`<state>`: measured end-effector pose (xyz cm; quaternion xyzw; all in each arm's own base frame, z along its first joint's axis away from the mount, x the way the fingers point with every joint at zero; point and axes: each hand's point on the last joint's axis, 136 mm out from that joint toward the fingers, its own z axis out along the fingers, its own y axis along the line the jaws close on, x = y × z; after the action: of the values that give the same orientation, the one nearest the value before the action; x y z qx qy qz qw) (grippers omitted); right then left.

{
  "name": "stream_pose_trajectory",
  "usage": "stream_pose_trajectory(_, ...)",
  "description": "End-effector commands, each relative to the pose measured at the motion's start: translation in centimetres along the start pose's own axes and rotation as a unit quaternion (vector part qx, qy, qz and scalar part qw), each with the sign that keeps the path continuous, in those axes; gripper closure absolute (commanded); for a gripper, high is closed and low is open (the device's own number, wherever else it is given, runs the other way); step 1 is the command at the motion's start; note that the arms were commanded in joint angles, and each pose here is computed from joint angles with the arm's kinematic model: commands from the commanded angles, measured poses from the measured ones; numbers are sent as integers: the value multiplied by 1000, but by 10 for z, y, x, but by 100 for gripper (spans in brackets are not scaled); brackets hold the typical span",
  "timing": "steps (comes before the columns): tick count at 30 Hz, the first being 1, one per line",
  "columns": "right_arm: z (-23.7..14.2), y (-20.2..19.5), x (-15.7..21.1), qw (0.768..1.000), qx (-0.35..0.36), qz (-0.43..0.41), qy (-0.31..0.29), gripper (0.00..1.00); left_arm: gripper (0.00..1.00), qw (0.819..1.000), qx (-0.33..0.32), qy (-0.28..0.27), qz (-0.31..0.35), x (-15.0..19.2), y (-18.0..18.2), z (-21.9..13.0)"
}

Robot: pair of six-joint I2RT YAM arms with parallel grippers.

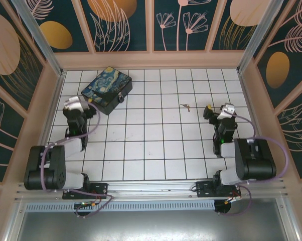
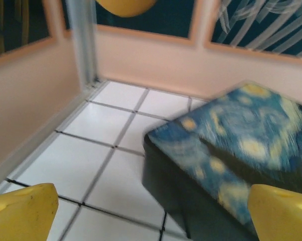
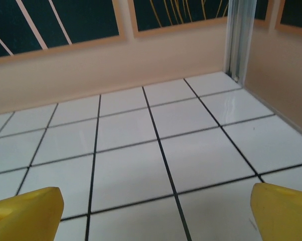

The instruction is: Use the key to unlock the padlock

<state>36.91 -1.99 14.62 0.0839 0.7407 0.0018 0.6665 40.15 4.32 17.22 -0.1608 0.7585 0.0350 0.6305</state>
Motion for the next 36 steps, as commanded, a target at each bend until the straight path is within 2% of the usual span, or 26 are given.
stream_pose_trajectory(1, 3, 7, -23, 1000, -5, 8, 13, 5, 11, 986, -105, 105, -76, 5, 8, -10)
stream_pose_trajectory(4, 6, 24, -26, 998, -40, 17, 50, 7, 14, 972, -105, 177, -109, 38, -39, -37)
stream_pose_trajectory(6, 9, 33, -29, 996, -49, 18, 67, 7, 10, 968, -98, 206, -102, 57, -77, -55)
stream_pose_trajectory(9, 15, 46, -34, 993, -70, 20, 90, 8, 8, 965, -98, 222, -95, 80, -126, -74)
stream_pose_trajectory(12, 23, 57, -34, 988, -87, 31, 121, 9, 10, 956, -123, 232, -132, 98, -152, -64)
stream_pose_trajectory(16, 30, 77, -34, 982, -123, 42, 134, 11, 11, 957, -161, 199, -135, 109, -188, -29)
stream_pose_trajectory(20, 32, 90, -35, 980, -142, 38, 135, 11, 12, 955, -216, 156, -131, 117, -204, 2)
stream_pose_trajectory(23, 32, 94, -37, 979, -149, 36, 134, 11, 14, 946, -251, 153, -137, 131, -212, 17)
stream_pose_trajectory(26, 32, 96, -41, 979, -155, 36, 129, 12, 16, 934, -298, 152, -126, 145, -205, 20)
stream_pose_trajectory(29, 31, 98, -44, 979, -159, 36, 124, 12, 20, 931, -310, 147, -124, 151, -200, 25)
stream_pose_trajectory(32, 31, 99, -45, 979, -162, 35, 122, 13, 26, 930, -320, 131, -125, 142, -191, 28)
stream_pose_trajectory(36, 31, 101, -45, 979, -162, 36, 121, 13, 32, 929, -312, 163, -111, 148, -180, 43)
